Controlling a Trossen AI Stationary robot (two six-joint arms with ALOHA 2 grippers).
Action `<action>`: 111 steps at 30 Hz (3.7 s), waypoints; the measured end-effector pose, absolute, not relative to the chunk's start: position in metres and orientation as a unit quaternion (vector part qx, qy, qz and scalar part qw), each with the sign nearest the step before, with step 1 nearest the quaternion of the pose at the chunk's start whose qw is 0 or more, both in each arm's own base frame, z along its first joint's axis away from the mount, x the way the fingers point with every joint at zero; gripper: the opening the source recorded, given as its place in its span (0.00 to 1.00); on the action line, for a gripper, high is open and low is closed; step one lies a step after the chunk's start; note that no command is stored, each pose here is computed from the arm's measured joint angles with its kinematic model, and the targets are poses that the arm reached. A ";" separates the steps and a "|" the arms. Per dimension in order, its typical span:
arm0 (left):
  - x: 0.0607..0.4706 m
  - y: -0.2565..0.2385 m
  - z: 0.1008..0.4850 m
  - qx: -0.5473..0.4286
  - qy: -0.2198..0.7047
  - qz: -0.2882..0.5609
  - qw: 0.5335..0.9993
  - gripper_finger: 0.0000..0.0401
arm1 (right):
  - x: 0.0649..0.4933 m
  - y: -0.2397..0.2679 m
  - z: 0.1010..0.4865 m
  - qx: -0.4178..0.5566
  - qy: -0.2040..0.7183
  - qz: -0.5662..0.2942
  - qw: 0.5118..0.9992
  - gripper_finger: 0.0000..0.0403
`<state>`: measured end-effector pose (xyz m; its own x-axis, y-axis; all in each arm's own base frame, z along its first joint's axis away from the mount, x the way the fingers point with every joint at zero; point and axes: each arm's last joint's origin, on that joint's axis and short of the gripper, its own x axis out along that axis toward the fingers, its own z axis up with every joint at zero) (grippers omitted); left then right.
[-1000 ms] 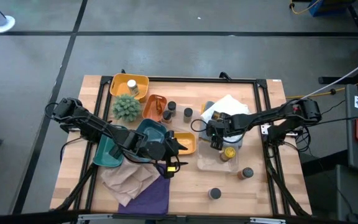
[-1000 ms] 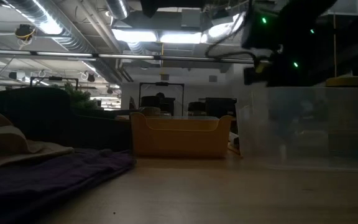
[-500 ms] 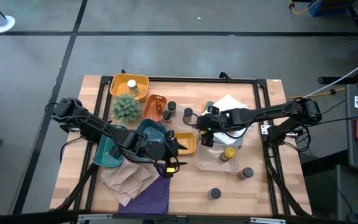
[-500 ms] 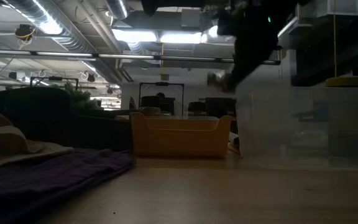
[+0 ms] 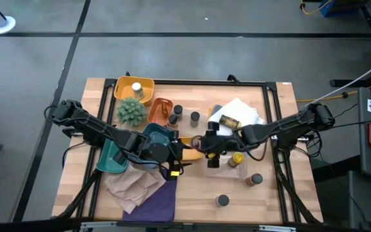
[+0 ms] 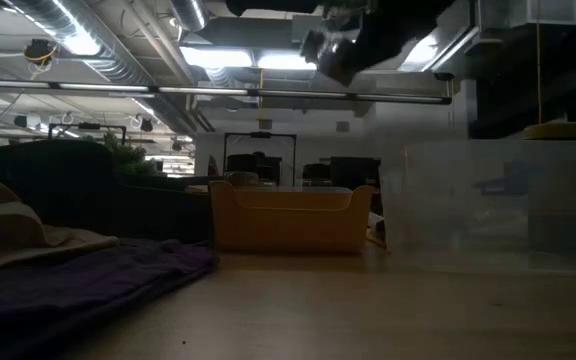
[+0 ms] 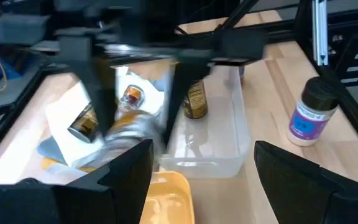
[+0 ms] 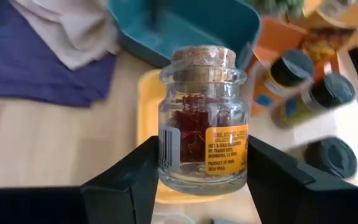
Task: Sort spices by type
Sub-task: Put the left brown seasoning bottle into the bottom yellow bin
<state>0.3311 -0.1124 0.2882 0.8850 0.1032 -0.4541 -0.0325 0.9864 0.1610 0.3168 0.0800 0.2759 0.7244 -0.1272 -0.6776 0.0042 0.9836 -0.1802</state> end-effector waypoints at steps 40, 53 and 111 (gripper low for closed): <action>0.334 -0.107 0.289 0.057 0.231 0.051 0.970 0.45 | 0.317 0.115 0.289 -0.093 0.284 -0.007 0.954 0.53; 0.334 -0.107 0.288 0.058 0.234 0.052 0.969 0.40 | 0.317 0.115 0.288 -0.091 0.289 -0.008 0.953 0.57; 0.344 -0.039 0.185 -0.191 0.490 0.195 0.828 0.42 | 0.298 0.107 0.268 -0.141 0.415 -0.013 0.899 0.57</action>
